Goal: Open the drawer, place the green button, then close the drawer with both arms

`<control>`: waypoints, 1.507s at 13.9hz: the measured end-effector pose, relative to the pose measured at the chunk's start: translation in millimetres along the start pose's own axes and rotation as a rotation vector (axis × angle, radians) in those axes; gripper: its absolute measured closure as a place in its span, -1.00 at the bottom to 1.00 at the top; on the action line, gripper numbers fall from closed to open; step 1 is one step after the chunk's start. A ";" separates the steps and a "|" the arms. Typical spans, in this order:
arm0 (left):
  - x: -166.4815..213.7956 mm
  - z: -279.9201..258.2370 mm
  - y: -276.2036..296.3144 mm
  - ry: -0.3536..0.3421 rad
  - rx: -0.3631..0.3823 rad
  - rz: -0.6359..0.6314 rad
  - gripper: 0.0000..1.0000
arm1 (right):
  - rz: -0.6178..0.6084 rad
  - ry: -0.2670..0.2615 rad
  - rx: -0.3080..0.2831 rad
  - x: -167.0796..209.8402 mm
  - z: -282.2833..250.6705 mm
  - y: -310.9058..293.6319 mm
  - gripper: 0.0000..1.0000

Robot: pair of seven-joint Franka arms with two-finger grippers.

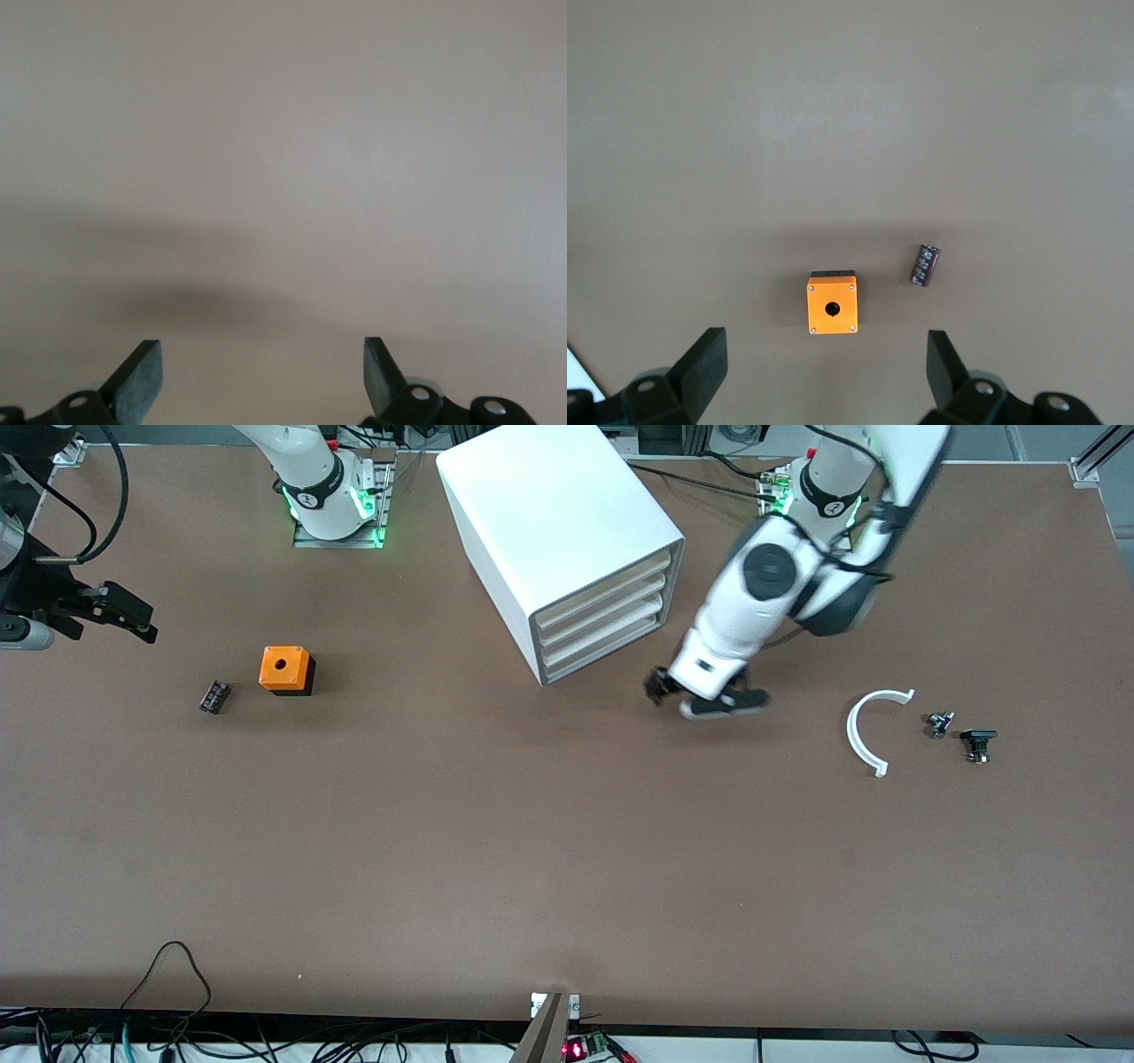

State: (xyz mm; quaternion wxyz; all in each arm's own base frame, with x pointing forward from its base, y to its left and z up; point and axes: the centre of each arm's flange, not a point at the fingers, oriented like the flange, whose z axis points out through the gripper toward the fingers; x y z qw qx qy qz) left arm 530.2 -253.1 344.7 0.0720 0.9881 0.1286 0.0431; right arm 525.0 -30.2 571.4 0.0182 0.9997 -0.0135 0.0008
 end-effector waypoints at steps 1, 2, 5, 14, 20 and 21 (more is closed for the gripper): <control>26.7 -21.4 -23.8 0.037 0.007 0.025 -1.00 | 0.000 -0.001 0.000 -0.1 -0.1 0.0 -1.00; 43.1 -41.7 -43.5 0.052 0.026 0.071 -1.00 | 0.000 -0.001 0.000 -0.1 -0.1 0.0 -1.00; 70.2 -125.9 -92.7 0.023 0.108 0.242 -1.00 | 0.000 -0.001 0.000 -0.1 -0.3 0.1 -1.00; 58.7 -297.9 -172.8 -0.146 0.166 0.433 -1.00 | 0.000 -0.004 0.000 -0.1 0.1 0.0 -1.00; 68.6 -285.7 -174.0 -0.167 0.165 0.428 -1.00 | 0.000 -0.007 0.000 0.3 1.4 -0.2 -1.00; 68.7 -286.4 -174.0 -0.165 0.165 0.428 -1.00 | 0.000 -0.007 0.000 0.3 1.5 -0.2 -1.00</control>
